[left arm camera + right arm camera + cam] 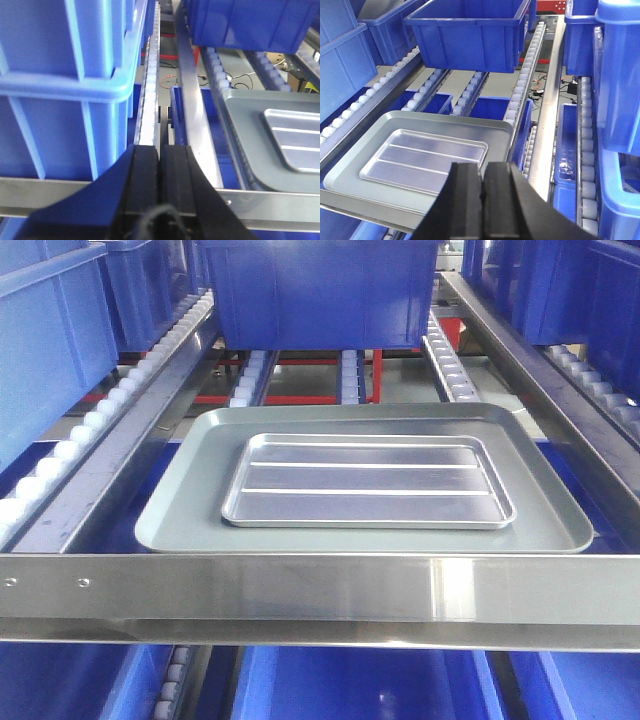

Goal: Grab silver tray and stack on right shelf

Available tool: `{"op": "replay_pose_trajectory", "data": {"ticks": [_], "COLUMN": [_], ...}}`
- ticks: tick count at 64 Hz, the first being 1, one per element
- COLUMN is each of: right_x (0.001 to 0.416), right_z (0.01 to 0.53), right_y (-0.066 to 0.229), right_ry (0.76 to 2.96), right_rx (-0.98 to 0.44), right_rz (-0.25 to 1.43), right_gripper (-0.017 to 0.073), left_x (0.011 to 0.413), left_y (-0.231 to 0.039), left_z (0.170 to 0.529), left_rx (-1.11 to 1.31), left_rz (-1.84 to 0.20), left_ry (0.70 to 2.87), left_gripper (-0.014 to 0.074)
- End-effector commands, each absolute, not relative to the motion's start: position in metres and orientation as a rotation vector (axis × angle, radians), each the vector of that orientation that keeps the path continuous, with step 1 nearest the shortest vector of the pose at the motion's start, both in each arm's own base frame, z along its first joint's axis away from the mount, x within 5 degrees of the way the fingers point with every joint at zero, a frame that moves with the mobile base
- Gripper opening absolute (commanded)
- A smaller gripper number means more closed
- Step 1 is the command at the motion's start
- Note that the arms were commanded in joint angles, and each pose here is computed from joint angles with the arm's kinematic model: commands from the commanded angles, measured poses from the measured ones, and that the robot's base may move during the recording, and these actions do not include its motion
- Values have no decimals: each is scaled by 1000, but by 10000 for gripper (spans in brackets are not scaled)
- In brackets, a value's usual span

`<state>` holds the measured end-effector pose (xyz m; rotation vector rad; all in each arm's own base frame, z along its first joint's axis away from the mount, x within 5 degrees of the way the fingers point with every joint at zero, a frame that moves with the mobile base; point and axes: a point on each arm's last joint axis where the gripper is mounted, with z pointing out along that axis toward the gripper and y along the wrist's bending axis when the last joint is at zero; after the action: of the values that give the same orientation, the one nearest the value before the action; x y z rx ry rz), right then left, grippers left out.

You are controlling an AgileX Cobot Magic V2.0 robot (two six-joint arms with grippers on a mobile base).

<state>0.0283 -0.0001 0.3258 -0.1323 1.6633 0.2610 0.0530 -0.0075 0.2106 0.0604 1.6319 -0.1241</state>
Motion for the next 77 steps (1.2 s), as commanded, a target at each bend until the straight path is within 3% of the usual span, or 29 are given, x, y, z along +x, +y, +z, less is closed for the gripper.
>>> {"op": "replay_pose_trajectory", "data": {"ticks": [1,67,77], "right_x": [28,28,35], "right_z": [340,340,332], "right_y": [0,0,0], "right_ry": [1571,1574,1546], "right_rx": [-146,-146,-164], "right_rz": [250,249,168], "right_gripper": [66,66,66], "left_x": [54,55,55], "left_y": [-5,-3,-3], "left_z": [214,208,208], "left_rx": [25,18,18], "left_rz": [-114,-96,-96], "left_ry": [1463,1399,1399], "left_gripper": [-92,-92,-92]}}
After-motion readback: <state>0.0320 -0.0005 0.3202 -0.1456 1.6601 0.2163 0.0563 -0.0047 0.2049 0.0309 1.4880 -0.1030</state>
